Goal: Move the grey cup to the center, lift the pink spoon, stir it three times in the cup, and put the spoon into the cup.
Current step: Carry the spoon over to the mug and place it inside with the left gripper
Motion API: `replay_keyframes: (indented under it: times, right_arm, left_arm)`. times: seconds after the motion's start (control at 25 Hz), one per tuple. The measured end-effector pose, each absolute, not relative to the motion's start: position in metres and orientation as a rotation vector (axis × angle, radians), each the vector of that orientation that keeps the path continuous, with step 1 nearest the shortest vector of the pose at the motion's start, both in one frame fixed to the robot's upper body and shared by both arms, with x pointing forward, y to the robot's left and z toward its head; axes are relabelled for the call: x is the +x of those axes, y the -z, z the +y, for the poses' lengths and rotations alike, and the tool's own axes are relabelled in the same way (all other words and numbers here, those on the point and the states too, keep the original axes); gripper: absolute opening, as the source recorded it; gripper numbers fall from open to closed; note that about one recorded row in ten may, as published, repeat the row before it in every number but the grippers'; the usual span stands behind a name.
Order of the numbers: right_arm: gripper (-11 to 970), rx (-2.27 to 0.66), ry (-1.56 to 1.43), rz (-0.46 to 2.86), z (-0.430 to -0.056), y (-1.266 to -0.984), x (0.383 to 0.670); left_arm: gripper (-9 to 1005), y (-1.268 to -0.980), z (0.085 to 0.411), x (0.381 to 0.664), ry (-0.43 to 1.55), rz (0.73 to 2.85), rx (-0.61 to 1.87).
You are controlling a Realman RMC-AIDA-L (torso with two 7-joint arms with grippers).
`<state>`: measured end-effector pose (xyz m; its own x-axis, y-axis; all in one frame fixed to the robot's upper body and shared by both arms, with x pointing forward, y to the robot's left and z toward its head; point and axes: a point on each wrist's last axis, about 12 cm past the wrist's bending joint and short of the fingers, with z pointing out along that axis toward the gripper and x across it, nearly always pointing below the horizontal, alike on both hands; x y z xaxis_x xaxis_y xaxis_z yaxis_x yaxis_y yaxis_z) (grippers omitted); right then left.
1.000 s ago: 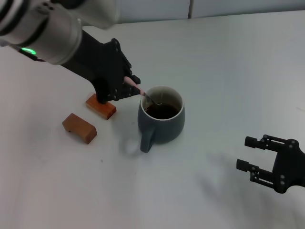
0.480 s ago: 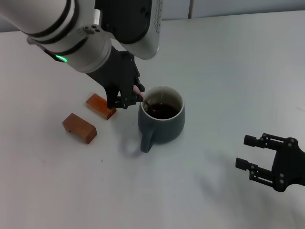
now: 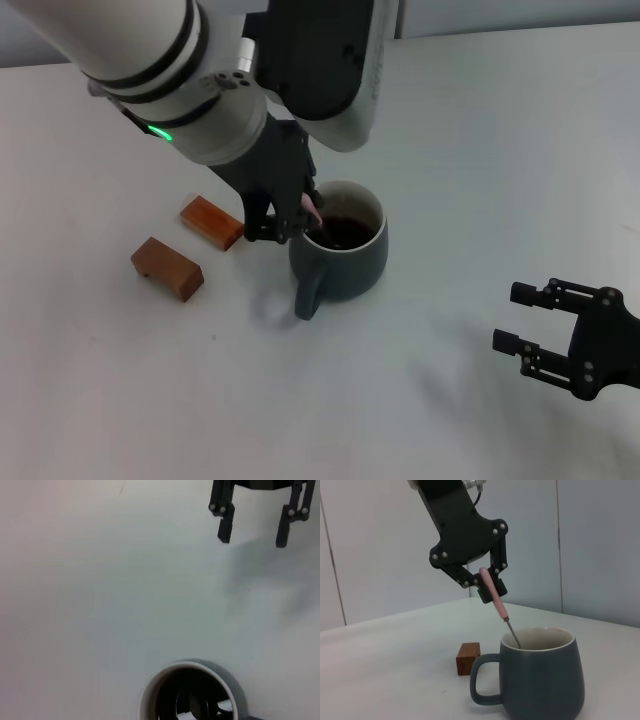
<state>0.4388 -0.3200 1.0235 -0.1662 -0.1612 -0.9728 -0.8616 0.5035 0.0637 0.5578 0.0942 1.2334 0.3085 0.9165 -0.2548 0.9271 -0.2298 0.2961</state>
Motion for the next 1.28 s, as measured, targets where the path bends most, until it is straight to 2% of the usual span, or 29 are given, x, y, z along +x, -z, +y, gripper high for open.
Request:
replay_keyframes:
  times: [0.28,0.56,1.0,1.28]
  right_arm:
    - [607,-0.889,-0.791,1.644,-0.320,-1.024,0.438]
    - [607,-0.891,-0.793,1.641,-0.320,-1.024,0.439]
    - [607,-0.889,-0.794,1.642,-0.320,-1.024,0.439]
    - [606,-0.889,-0.794,1.641,-0.321,-1.024,0.437]
  left_arm:
    - [147,-1.231,0.086,0.560,0.004,1.612,2.180]
    - [149,-1.231,0.092,0.566,-0.067,1.690,2.182]
    - [151,-1.236,0.084,0.556,0.016,1.657,2.208]
    - [152,-1.231,0.077,0.559,-0.017,1.626,2.170]
